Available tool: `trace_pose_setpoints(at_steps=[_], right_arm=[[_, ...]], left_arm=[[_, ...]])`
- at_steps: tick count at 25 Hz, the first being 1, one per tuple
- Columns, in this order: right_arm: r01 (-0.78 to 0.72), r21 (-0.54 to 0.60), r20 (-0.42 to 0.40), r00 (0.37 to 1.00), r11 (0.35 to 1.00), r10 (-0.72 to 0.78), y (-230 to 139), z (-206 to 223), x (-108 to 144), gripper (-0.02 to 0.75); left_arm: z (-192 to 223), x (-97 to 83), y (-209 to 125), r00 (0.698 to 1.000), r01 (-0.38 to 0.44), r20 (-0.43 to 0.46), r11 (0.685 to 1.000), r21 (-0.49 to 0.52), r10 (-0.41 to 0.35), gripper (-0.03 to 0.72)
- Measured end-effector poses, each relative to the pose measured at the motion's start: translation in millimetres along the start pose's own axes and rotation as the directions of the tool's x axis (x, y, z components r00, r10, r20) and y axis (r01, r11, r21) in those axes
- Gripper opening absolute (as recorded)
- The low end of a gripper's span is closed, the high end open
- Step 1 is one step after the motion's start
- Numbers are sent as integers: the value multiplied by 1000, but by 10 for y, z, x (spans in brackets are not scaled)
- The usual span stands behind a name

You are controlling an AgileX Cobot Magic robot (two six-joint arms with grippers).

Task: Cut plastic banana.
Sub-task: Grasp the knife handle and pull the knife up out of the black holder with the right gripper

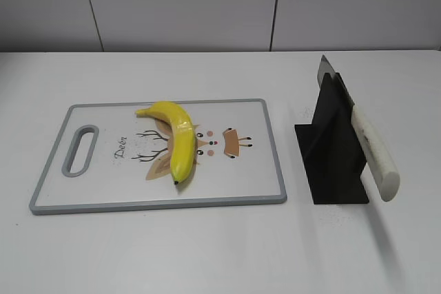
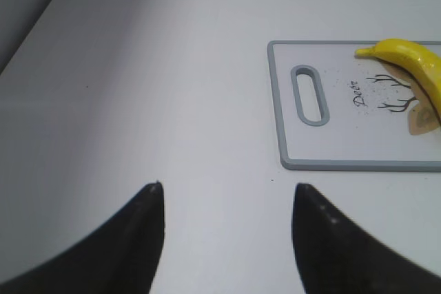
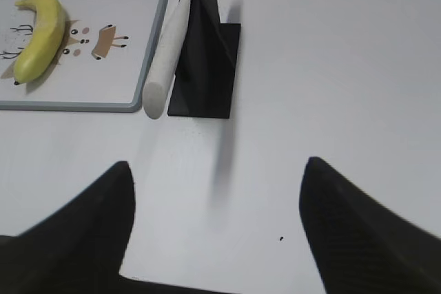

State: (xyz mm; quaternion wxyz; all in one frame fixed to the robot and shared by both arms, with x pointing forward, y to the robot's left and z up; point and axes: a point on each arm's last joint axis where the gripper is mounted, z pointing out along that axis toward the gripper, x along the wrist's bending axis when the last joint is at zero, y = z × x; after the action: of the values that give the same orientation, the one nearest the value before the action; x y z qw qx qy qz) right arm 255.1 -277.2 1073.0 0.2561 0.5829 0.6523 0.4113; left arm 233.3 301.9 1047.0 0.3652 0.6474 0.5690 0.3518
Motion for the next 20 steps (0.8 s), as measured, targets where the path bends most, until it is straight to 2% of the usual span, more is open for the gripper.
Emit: trace_pose_setpoints(at_steps=[10,20], right_arm=[[-52,246,-8,998,968,56,393,411,-71,569],[2,371,-148,987,929,57,505,707,120,569]], left_arm=[[0,0,0,1000,0,0,1000,0,0,552],[0,0,0,1000,0,0,1000,0,0,552]])
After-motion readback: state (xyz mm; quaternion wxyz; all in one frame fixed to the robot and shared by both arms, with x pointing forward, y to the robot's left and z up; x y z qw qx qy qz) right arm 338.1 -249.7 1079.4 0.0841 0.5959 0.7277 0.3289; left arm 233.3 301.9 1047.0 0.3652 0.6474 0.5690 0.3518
